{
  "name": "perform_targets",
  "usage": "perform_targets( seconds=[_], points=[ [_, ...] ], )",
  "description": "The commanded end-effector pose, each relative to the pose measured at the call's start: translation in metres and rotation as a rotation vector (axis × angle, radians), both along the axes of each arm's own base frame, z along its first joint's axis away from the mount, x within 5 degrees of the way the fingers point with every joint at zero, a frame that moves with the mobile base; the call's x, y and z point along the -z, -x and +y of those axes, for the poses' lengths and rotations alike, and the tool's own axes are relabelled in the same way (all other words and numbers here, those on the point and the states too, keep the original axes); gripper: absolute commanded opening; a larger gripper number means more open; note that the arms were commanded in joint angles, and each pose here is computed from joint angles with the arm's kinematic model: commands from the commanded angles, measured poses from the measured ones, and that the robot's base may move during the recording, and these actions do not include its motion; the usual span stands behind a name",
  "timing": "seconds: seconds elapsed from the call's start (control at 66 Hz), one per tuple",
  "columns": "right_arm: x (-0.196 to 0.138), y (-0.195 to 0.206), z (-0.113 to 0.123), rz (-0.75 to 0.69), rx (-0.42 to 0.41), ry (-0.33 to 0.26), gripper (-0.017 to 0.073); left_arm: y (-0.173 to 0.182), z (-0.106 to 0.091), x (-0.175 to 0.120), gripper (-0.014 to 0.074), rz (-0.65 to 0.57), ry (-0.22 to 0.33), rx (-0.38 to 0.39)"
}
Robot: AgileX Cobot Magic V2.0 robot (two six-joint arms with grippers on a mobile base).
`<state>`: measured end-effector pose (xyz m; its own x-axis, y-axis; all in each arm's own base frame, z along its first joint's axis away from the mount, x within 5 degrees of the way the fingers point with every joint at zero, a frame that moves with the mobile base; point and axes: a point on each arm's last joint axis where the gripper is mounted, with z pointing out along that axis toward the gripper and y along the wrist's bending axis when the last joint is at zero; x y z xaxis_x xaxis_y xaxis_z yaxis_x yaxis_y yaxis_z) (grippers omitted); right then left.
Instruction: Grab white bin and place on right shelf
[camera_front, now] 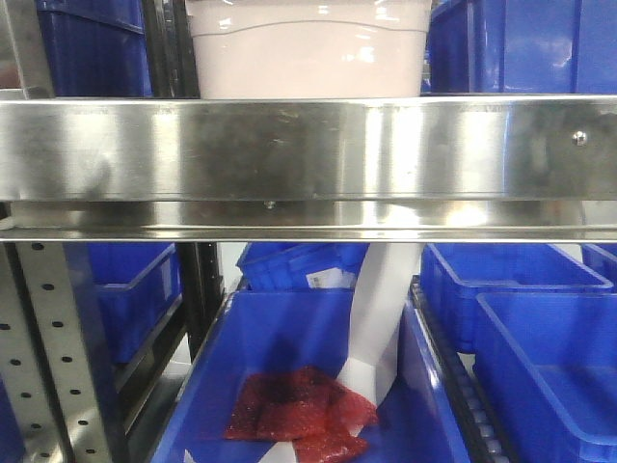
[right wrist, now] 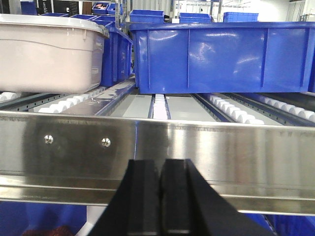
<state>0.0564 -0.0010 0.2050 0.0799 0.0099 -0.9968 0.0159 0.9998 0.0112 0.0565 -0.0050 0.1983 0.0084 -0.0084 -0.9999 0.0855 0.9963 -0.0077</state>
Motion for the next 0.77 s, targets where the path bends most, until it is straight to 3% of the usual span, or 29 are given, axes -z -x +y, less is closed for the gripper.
perform_targets(
  seconds=[0.0,0.758],
  points=[
    [-0.0095,0.0026,-0.0006,-0.109,0.013,0.024,0.0031,0.0014,0.0008,-0.0097,-0.0118,-0.106,0.021,-0.006],
    [-0.0095,0.0026,-0.0006,-0.109,0.013,0.024,0.0031,0.0014,0.0008,-0.0097,-0.0118,-0.106,0.021,-0.006]
  ],
)
